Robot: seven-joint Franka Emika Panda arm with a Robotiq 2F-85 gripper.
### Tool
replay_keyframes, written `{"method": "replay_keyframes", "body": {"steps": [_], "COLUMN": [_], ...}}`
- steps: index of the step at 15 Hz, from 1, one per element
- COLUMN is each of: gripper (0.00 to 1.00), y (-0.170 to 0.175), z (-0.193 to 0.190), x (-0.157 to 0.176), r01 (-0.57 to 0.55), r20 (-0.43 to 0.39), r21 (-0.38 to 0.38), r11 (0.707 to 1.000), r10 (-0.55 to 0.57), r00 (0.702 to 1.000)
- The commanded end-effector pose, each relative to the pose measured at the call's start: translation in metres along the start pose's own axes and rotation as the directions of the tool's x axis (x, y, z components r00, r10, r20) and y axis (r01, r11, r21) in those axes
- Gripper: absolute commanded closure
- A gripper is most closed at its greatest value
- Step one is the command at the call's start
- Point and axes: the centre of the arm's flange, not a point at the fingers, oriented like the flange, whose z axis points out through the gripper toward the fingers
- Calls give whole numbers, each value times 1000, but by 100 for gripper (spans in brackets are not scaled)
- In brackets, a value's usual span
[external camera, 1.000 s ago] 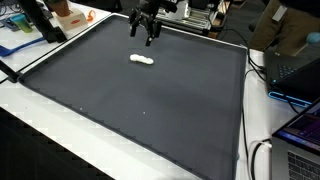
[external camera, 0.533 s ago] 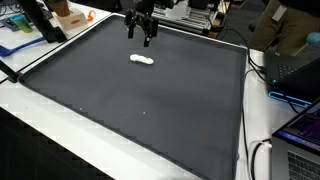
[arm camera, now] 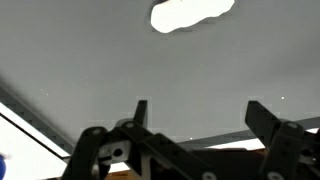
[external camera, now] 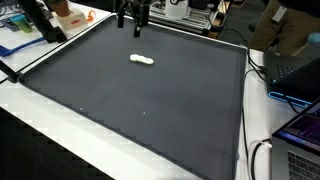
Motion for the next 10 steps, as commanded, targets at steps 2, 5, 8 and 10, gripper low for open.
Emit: {"method": "replay_keyframes", "body": {"steps": [2,5,8,10], "gripper": [0,0,0,0], "y": [-1,-2,-5,-6], "z": [2,3,1,-1], "x": [-1,-2,-4,-4], "r01": [1,-9,-24,-32], "r20": [5,39,72,95], "r21": [3,30,60,76], "r11": [1000,1000,998,997], "r10": [-1,8,20,24], "r00": [1000,999,997,995]}}
